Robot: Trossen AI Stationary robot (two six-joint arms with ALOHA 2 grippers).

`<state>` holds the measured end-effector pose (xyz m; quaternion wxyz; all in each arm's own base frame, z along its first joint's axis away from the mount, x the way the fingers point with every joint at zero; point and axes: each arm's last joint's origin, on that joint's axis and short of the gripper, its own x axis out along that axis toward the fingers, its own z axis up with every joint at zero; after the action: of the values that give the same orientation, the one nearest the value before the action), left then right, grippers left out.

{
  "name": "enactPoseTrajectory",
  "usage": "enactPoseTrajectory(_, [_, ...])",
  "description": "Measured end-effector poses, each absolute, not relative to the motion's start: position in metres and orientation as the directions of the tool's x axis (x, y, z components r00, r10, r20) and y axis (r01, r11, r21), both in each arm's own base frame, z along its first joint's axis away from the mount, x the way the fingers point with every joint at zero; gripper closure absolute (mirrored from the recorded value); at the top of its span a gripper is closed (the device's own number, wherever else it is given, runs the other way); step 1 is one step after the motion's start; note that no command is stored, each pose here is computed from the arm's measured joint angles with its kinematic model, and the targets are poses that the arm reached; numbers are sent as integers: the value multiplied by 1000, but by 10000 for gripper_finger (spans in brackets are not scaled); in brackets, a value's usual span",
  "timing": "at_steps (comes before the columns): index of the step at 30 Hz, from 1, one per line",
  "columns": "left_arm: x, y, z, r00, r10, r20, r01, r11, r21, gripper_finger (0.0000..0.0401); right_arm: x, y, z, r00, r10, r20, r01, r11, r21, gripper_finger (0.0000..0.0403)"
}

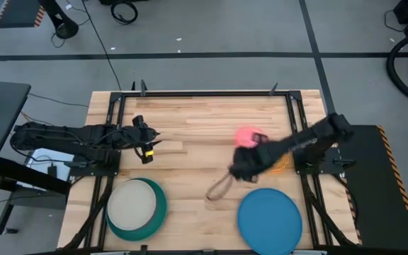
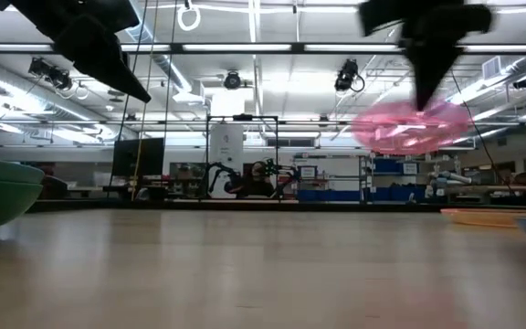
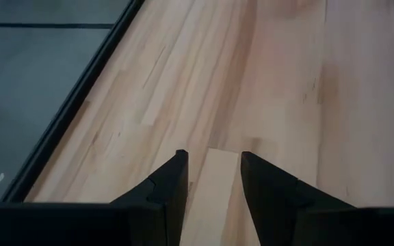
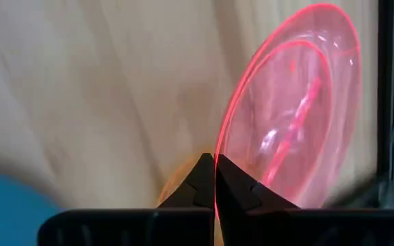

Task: Stack plastic plates
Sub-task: Stack the pink transparent plate on top of the orange transparent plate

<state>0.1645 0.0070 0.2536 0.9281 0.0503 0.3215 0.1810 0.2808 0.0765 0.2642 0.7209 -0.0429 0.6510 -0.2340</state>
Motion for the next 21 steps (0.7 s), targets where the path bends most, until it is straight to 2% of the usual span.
enactPoseTrajectory(3, [165, 7, 253, 727, 365, -581, -311, 930, 195, 259, 262, 101, 252, -27, -424, -905, 350, 844, -406, 397])
enactPoseTrajectory(6, [165, 6, 253, 731, 361, -578, -318, 931, 180, 259, 248, 118, 232, -45, -416, -908, 400, 826, -398, 392])
enactPoseTrajectory(11, [167, 2, 256, 760, 346, -550, -333, 934, 128, 259, 230, 122, 201, -109, -425, -899, 522, 745, -415, 386])
enactPoseTrajectory(17, [171, -5, 262, 811, 311, -496, -307, 947, 92, 259, 216, 111, 167, -147, -434, -889, 531, 724, -441, 387])
enactPoseTrajectory(21, [173, -11, 265, 837, 280, -470, -278, 958, 75, 259, 213, 106, 154, -146, -422, -895, 510, 743, -434, 369])
